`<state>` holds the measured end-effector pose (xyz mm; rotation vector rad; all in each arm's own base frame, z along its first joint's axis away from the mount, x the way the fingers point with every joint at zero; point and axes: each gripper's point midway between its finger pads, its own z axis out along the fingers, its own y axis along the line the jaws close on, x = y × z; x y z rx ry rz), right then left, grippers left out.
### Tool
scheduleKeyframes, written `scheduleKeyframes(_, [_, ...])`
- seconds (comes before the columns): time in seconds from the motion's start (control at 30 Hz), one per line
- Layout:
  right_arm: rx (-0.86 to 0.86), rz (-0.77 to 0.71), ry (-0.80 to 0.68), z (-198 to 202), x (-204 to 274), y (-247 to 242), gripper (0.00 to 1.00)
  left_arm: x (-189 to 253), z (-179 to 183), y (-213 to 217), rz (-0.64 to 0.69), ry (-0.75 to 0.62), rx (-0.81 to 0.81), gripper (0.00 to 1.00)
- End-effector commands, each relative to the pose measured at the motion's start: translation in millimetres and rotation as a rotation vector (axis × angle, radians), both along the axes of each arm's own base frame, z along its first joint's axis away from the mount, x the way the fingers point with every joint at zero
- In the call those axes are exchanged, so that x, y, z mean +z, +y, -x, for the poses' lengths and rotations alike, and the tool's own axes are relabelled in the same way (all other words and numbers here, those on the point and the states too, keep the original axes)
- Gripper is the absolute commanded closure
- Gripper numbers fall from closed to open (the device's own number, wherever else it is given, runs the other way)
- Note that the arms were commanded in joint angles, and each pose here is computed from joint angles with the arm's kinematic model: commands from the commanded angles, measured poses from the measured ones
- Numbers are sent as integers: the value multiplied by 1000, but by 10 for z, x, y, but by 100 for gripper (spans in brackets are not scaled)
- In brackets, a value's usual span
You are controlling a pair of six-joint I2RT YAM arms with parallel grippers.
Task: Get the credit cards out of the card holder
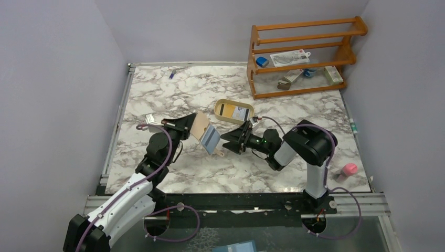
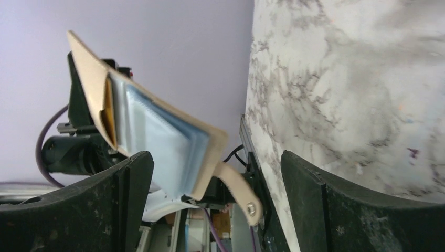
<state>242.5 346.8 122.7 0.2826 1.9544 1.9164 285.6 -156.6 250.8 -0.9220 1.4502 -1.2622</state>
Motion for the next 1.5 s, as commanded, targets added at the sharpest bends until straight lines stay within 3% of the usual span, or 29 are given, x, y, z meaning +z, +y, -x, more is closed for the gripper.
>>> scheduleKeyframes(0.0, [-34,-199,-131,-8,459,6,4,110,-8,171,220,-11,80,100])
scheduleKeyframes(0.3, [3,-274,-309,33,935,195,4,21,26,251,360,-1,100,100])
scheduleKeyframes(0.57, [31,-283,-293,82,886,360,5,48,20,281,443,-11,106,100])
scheduleKeyframes(0.8, [42,-314,-350,139,1092,359,10,20,24,326,427,-21,127,100])
scheduleKeyframes(1.0, [53,-325,-353,187,1155,331,36,-24,31,367,431,-20,146,100])
scheduleKeyframes(1.13, [42,-321,-323,174,1109,314,75,-77,41,402,445,-13,158,100])
scheduleKeyframes(1.27, [41,-322,-312,186,1111,295,98,-147,65,433,435,-11,169,100])
scheduleKeyframes(1.4, [76,-304,-296,232,1127,292,99,-196,82,384,337,-2,149,100])
scheduleKeyframes(1.47, [91,-261,-291,258,1114,284,99,-226,80,319,230,21,117,80])
